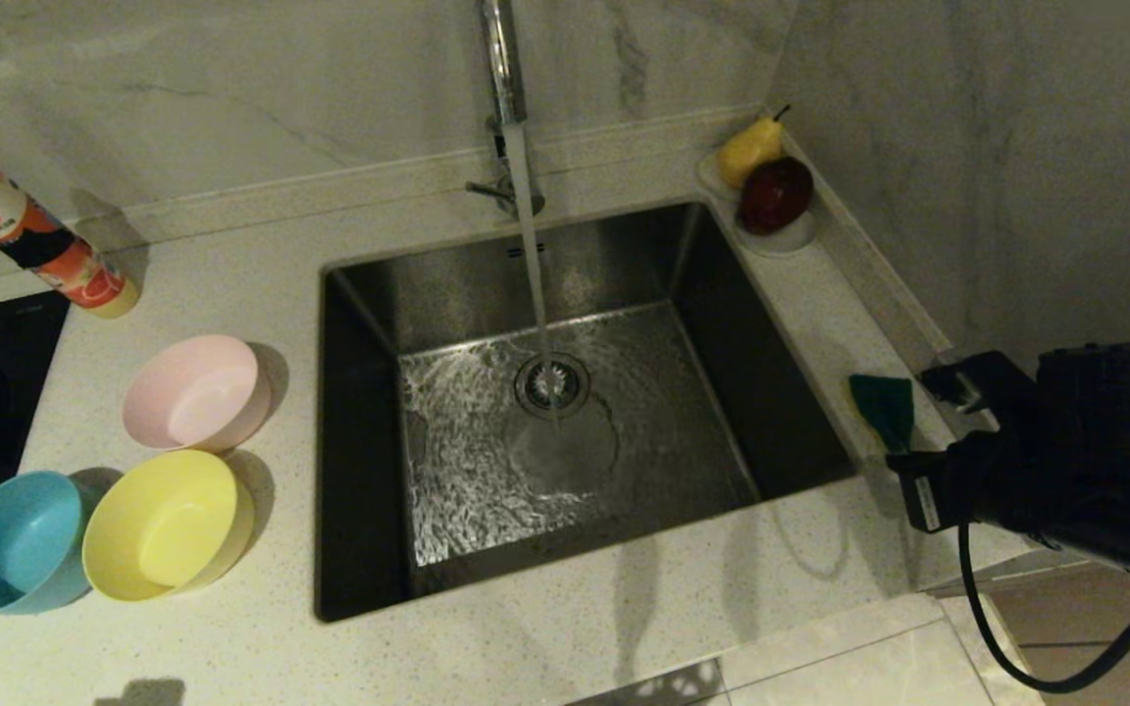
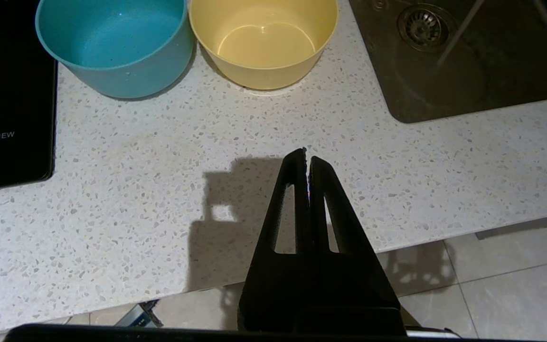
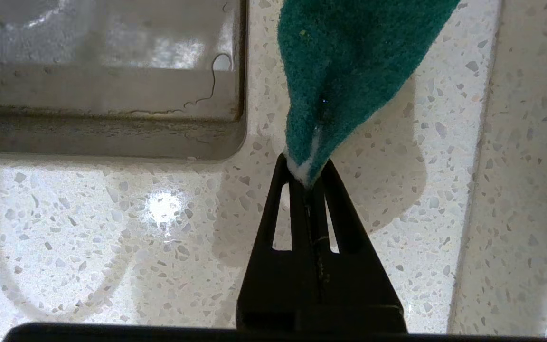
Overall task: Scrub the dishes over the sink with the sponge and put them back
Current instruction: Pick up a bowl and the sponge
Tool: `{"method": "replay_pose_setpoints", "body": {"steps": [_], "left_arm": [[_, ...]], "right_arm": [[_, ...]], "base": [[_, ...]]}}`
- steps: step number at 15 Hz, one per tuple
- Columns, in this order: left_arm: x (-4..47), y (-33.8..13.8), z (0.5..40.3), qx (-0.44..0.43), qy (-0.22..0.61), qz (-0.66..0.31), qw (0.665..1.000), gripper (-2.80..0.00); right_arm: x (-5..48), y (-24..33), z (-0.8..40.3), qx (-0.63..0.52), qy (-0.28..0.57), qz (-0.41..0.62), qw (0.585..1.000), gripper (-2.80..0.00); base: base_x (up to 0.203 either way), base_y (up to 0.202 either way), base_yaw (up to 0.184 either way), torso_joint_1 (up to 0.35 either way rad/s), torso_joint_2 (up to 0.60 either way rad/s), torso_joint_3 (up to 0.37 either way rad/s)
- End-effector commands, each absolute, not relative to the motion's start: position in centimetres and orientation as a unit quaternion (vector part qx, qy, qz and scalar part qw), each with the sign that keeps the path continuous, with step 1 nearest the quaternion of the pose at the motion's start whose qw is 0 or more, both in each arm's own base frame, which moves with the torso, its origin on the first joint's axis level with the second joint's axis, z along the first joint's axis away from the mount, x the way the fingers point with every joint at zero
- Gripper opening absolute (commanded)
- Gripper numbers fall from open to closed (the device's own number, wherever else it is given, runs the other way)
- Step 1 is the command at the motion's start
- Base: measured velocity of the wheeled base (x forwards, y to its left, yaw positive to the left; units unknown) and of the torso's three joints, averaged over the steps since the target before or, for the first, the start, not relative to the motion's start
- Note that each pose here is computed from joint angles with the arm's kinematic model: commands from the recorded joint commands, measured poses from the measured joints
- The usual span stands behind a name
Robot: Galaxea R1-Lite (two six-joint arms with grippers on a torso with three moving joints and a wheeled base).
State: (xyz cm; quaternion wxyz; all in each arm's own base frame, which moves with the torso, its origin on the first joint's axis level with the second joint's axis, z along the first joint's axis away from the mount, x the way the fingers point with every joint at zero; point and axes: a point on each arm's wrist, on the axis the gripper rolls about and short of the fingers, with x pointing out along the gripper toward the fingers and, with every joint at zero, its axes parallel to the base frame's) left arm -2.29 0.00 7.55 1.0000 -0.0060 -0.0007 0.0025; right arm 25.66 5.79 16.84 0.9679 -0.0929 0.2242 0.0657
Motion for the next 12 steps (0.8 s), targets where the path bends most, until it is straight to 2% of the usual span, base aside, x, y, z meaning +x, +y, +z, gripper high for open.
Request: {"method": "replay_pose_setpoints", "body": {"steps": [1,7,12], "left_arm": [[-2.3,0.0,7.5,-0.006,0.000,0.003,1.000,-2.80],[-2.3,0.0,7.5,-0.006,-0.001,0.002,1.000,-2.80],[-2.3,0.0,7.5,-0.006,0.000,0.003,1.000,-2.80]], "right_arm": [[25.6,5.8,17.2,-0.092,0.217,0.066,0.970,-2.80],[23.0,5.3,21.1,-0.083,0.160,0.067,0.981,-2.80],[19.1,5.0,22.9,-0.077,0.189,0.128,0.971,-2.80]], "base": [[0.000,0.000,0.000,0.000,0.00,0.000],[0.000,0.000,0.000,0.000,0.00,0.000],[0.000,0.000,0.000,0.000,0.00,0.000]]}}
